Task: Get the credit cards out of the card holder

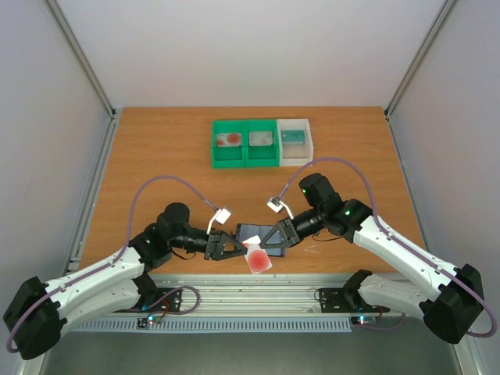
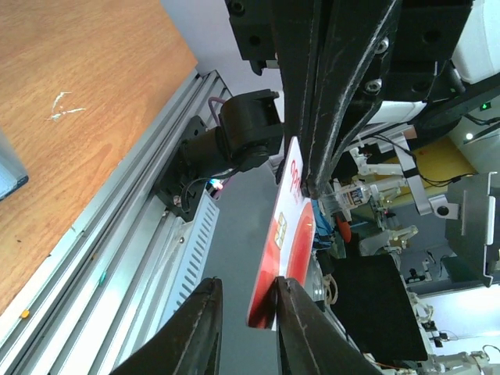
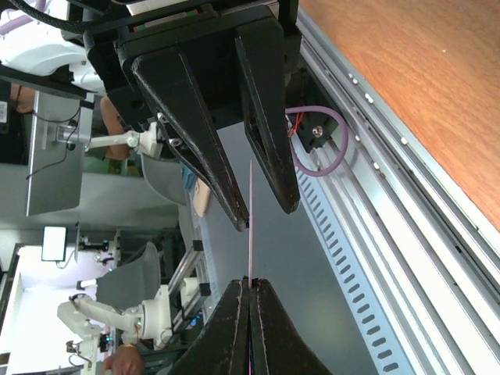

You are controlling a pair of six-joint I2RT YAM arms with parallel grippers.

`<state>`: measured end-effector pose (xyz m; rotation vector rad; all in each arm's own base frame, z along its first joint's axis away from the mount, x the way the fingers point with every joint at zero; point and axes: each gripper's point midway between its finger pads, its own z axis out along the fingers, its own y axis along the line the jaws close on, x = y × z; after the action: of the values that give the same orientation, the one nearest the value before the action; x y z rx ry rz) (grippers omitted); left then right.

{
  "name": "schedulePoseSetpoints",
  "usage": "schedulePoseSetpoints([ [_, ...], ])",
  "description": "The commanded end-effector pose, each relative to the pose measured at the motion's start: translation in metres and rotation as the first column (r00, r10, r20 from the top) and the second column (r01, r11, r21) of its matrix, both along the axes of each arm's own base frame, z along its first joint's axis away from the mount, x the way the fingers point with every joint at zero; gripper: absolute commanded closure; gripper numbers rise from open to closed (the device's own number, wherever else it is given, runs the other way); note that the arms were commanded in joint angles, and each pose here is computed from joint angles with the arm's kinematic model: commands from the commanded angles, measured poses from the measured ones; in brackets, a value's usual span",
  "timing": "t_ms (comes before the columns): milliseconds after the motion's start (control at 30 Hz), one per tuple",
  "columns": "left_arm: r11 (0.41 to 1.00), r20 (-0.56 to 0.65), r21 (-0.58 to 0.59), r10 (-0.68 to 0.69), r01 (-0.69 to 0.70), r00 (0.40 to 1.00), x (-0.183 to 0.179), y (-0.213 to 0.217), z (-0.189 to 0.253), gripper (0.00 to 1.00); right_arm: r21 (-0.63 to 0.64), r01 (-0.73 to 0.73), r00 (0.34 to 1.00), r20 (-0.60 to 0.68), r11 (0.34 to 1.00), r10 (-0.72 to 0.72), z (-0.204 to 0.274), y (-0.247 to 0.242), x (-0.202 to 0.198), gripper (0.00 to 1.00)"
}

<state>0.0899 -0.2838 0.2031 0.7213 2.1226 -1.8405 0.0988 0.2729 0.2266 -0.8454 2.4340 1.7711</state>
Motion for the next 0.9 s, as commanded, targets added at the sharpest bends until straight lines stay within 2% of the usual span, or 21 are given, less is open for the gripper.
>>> schedulePoseSetpoints([
  [0,0.996,0.035,-0.079,-0.026,0.028,0.999,-0.004,-0.002,0.019,0.80,0.033,-0.029,1.000,-0.009,0.999,0.029,0.005,0.002,-0.005,0.99],
  [233,0.996,0.036,-0.092,-0.012,0.015,0.999,-0.002,-0.002,0.022,0.86,0.037,-0.041,0.999,-0.006,0.998,0.041,0.005,0.002,-0.008,0.99],
  [400,0.996,0.033,-0.093,-0.008,0.011,0.999,-0.001,-0.002,0.023,0.99,0.039,-0.042,0.999,-0.003,0.998,0.042,0.006,0.001,-0.009,0.99],
  [500,0.996,0.025,-0.085,-0.001,0.003,1.000,0.000,-0.002,0.022,1.00,0.026,-0.029,1.000,0.003,0.999,0.029,0.005,0.001,-0.007,0.97],
  [600,0.997,0.022,-0.070,0.024,-0.023,0.999,0.004,-0.002,0.019,1.00,-0.006,0.012,0.999,0.031,1.000,-0.012,0.003,-0.001,-0.002,0.86],
  [733,0.996,0.023,-0.046,0.076,-0.074,0.997,0.013,-0.002,0.017,1.00,-0.084,0.123,0.989,0.088,0.989,-0.115,-0.002,-0.007,0.013,0.62],
  [867,0.988,0.031,0.023,0.154,-0.155,0.988,0.025,0.001,0.013,1.00,-0.143,0.228,0.970,0.124,0.963,-0.211,-0.005,-0.014,0.027,0.48],
])
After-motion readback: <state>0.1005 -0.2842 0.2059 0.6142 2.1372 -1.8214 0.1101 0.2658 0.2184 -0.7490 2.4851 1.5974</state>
